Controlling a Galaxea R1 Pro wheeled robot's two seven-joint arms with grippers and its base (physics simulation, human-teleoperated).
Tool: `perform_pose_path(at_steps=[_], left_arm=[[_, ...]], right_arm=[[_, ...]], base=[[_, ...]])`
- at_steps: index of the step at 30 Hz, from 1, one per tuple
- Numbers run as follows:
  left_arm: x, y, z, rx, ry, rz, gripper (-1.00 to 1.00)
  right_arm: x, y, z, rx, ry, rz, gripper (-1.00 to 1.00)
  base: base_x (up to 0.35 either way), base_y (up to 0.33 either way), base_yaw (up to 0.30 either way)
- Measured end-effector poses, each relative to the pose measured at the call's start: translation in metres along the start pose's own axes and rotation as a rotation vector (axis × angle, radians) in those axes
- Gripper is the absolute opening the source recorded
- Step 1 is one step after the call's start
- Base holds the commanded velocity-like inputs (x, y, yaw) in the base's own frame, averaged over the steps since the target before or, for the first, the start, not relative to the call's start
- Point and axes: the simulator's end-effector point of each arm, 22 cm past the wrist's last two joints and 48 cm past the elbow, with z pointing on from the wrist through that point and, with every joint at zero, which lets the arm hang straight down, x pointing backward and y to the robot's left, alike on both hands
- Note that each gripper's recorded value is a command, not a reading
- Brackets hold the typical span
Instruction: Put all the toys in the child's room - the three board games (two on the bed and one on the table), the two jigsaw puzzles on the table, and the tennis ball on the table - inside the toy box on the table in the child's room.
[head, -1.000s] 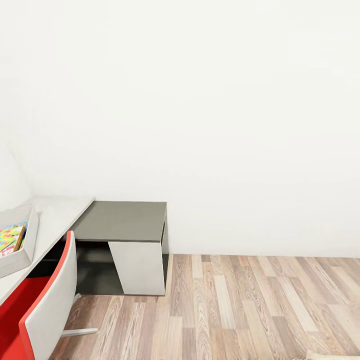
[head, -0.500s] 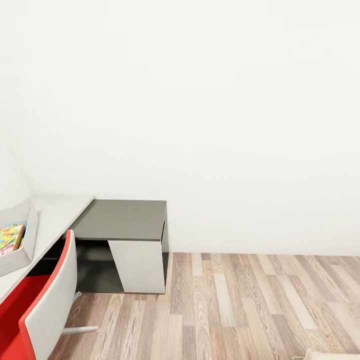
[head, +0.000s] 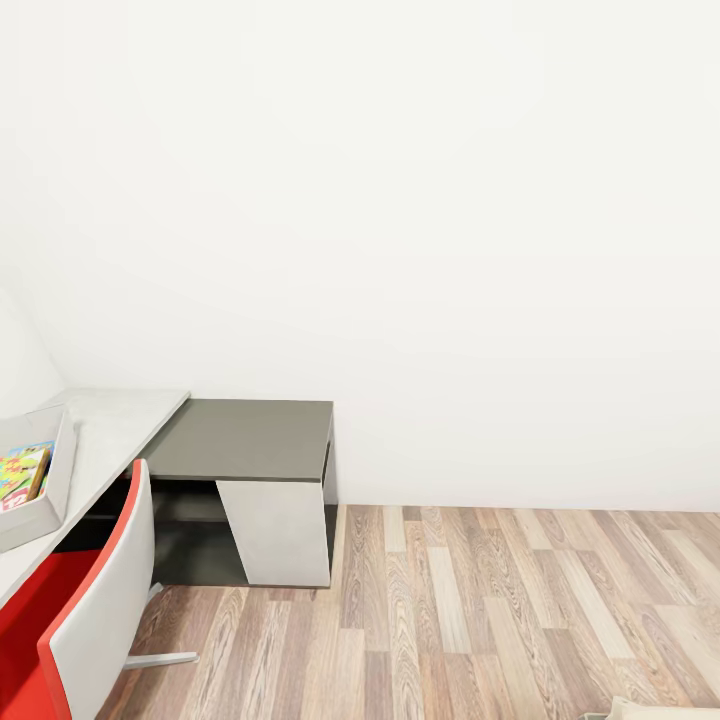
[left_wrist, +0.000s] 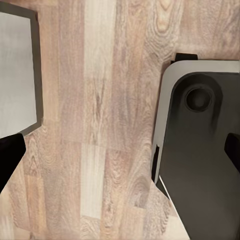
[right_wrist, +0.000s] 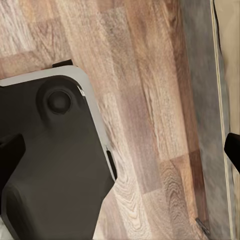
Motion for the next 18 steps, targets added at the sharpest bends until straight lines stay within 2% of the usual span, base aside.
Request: perform_pose_path(at_steps=[10, 18], left_arm=[[-0.0001, -0.0061, -0.0008, 0.005, -0.001, -0.007, 1.00], [0.0000, -0.0079, -0.0010, 0.008, -0.001, -0.006, 1.00]], right_arm=[[0.0027, 0.0087, -0.0014, -0.010, 0.004, 0.006, 1.00], [0.0017, 0.0059, -0.0010, -0.006, 0.002, 0.008, 1.00]], base=[[0.000, 0.000, 0.000], [0.000, 0.000, 0.000]])
